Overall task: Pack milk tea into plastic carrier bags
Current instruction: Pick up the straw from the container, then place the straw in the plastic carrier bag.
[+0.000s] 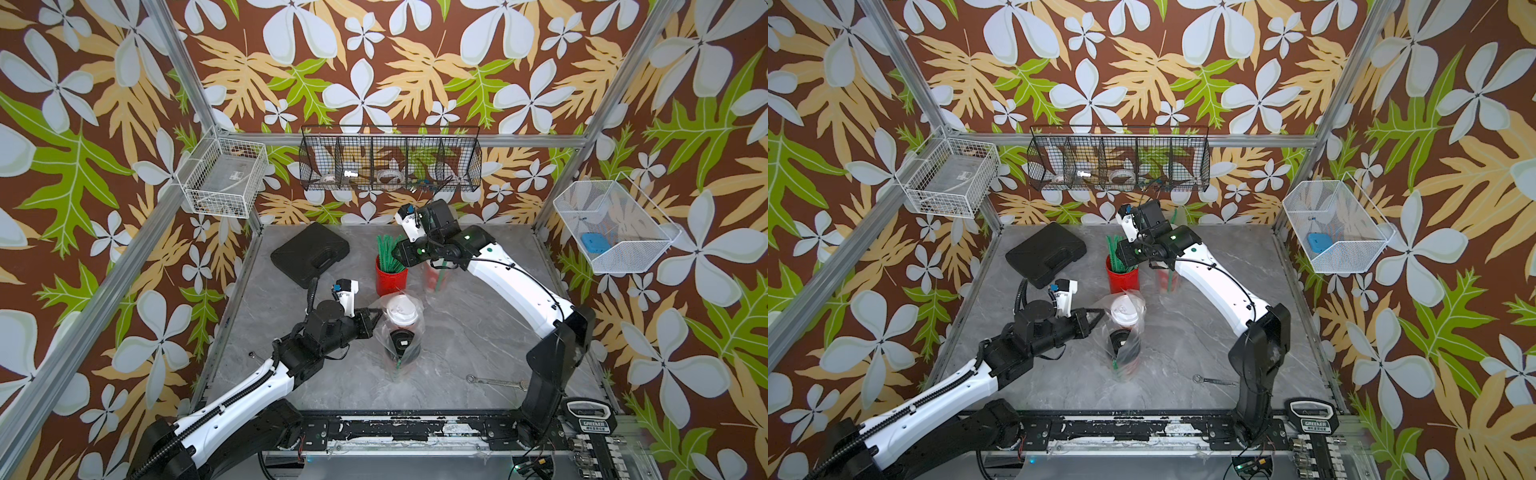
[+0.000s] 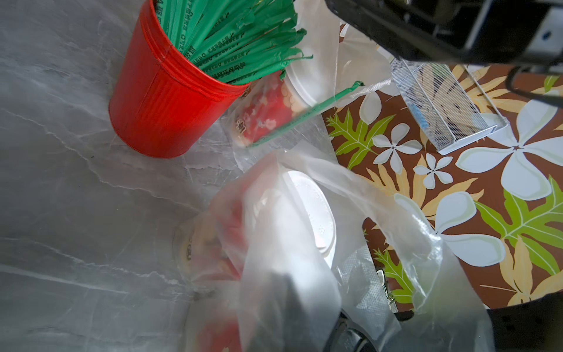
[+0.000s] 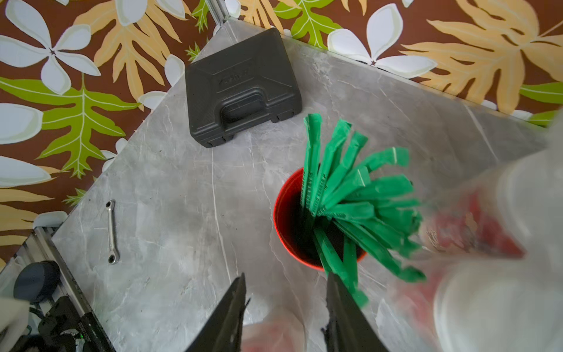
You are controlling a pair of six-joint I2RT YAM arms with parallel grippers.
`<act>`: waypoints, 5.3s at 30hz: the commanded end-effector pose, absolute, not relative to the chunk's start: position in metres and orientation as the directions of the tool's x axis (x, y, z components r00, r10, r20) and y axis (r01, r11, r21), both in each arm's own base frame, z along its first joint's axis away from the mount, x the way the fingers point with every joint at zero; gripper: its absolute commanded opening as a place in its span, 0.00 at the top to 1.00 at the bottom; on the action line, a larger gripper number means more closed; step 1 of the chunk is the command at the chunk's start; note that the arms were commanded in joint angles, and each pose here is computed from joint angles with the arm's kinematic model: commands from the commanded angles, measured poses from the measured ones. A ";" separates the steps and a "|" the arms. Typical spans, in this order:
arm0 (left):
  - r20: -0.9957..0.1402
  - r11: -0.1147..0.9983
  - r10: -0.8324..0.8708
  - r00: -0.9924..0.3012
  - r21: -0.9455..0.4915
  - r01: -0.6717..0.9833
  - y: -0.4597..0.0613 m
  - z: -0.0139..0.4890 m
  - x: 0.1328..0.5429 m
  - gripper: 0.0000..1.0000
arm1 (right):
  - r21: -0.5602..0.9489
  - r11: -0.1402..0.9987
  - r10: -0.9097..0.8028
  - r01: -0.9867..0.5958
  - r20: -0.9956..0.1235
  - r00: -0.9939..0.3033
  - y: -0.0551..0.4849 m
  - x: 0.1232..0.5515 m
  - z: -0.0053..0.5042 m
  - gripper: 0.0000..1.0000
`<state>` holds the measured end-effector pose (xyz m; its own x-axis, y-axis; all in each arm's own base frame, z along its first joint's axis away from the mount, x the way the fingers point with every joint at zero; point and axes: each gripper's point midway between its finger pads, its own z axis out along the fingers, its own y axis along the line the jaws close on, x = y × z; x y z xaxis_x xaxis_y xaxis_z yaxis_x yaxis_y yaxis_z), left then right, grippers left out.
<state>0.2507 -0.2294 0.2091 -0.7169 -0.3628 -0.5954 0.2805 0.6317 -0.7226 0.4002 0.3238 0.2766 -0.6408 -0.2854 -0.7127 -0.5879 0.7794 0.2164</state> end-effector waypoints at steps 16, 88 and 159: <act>-0.578 0.650 -0.359 -0.733 -0.718 0.247 -0.232 0.200 0.256 1.00 | 0.226 0.766 -0.291 -0.601 -0.713 -0.638 0.377 0.470 0.220 0.60; -0.578 0.652 -0.368 -0.728 -0.719 0.241 -0.230 0.200 0.257 1.00 | 0.101 0.745 -0.354 -0.659 -0.778 -0.519 0.387 0.465 0.253 1.00; -0.569 0.633 -0.407 -0.715 -0.740 0.228 -0.226 0.222 0.254 1.00 | 0.058 0.531 -0.231 -0.845 -0.950 -0.210 0.336 0.293 0.395 1.00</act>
<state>0.2534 -0.2222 0.2122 -0.7272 -0.4011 -0.5571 0.2004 0.6521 -0.7311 0.2903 0.3313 0.3791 -0.2612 -0.2712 -0.9264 -0.8367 0.5422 0.0771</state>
